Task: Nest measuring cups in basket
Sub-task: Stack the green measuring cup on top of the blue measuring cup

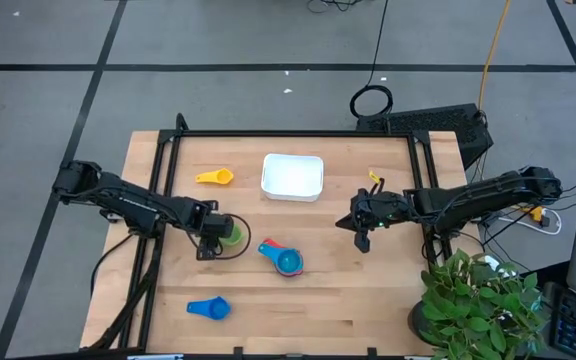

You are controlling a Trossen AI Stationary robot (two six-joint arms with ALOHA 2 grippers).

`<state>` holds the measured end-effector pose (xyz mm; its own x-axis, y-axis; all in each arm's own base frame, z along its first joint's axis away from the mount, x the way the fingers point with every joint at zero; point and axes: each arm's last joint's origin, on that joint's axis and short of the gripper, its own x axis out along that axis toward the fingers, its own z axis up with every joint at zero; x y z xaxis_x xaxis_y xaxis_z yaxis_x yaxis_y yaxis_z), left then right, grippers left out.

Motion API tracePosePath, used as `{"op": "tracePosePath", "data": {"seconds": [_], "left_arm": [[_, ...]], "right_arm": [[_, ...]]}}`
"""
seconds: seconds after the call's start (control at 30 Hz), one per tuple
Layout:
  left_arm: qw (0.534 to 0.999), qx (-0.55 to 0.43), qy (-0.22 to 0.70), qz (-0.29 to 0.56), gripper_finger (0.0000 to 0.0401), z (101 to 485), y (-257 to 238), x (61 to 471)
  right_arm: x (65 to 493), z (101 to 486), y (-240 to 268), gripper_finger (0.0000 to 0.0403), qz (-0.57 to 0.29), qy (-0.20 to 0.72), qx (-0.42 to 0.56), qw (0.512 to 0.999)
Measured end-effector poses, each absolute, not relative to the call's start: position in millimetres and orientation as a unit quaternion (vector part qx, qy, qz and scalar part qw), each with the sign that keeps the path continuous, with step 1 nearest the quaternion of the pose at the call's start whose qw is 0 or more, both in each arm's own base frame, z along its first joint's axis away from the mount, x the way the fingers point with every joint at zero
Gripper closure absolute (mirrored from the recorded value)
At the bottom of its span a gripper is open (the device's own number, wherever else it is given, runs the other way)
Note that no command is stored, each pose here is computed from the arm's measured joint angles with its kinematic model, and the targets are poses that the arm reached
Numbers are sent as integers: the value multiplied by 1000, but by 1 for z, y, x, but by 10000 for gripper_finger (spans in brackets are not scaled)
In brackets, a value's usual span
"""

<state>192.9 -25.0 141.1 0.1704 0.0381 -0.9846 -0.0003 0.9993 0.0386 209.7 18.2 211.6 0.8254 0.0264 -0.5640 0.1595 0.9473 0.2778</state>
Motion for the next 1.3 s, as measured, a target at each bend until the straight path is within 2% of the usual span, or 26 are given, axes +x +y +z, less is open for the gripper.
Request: {"op": "tracePosePath", "data": {"seconds": [0.23, 0.43, 0.63, 0.8, 1.03, 1.3], "left_arm": [[768, 11, 640, 10, 245, 148, -25, 198], [783, 36, 621, 10, 248, 186, -26, 218], [852, 72, 517, -31, 250, 239, -39, 249], [904, 107, 406, -79, 247, 266, -58, 267], [912, 138, 371, -109, 250, 256, -70, 286], [885, 152, 424, -121, 250, 228, -75, 299]], "right_arm": [[210, 212, 18, 403, -35, 293, 158, 942], [210, 212, 18, 403, -35, 293, 156, 943], [210, 212, 18, 403, -36, 293, 147, 944], [210, 212, 17, 403, -46, 291, 143, 945], [213, 217, 15, 403, -73, 253, 114, 958], [218, 227, 15, 403, -60, 202, 104, 972]]}}
